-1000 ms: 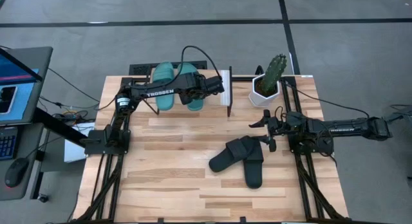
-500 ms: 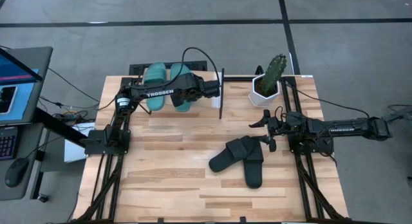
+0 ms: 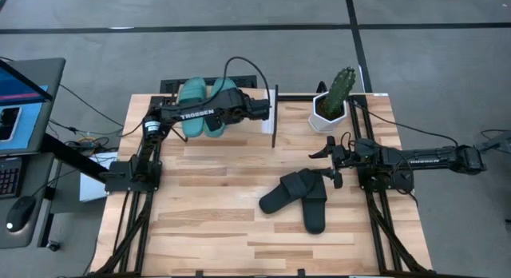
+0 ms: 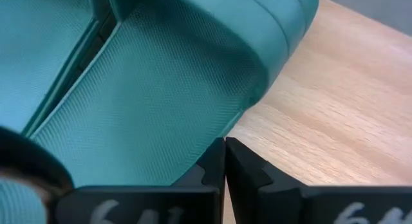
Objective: Pick and place slides into the shelf
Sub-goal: Put the light blue slide on the shelf, then put the left black slide on the shelf
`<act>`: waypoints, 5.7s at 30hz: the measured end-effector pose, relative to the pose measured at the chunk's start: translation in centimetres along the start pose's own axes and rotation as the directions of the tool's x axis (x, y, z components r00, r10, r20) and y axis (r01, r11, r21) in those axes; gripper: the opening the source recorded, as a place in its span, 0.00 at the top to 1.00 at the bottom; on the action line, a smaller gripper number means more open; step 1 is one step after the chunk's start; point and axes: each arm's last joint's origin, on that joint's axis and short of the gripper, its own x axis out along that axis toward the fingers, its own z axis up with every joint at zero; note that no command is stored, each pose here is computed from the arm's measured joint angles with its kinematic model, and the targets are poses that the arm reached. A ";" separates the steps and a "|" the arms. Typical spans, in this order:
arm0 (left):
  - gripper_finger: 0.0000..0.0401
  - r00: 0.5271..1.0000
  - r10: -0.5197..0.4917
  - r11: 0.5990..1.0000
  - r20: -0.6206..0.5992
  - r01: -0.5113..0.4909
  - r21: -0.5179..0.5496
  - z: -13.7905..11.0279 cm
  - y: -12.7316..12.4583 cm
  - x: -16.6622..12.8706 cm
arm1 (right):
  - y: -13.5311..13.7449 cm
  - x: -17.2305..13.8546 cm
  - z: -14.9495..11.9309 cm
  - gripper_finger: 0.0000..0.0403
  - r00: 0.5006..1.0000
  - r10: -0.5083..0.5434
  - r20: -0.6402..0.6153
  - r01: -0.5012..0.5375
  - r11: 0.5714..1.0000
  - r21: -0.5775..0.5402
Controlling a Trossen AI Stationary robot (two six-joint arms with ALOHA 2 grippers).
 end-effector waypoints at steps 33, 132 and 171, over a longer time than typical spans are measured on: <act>1.00 0.995 -0.047 0.997 0.091 0.042 0.060 6.5 -1.3 2.5 | 0.0 0.0 0.0 0.38 1.000 0.000 0.000 0.000 1.000 0.000; 1.00 -0.003 -0.742 -0.664 -0.671 0.143 0.734 -1.5 16.0 -30.0 | 2.4 -0.4 2.8 0.38 0.929 0.239 0.284 -0.226 0.971 -0.077; 1.00 -0.457 -0.771 -0.616 -0.444 0.358 0.701 -5.7 28.2 6.9 | 5.3 -0.7 3.6 0.38 0.903 0.242 0.355 -0.265 0.964 0.018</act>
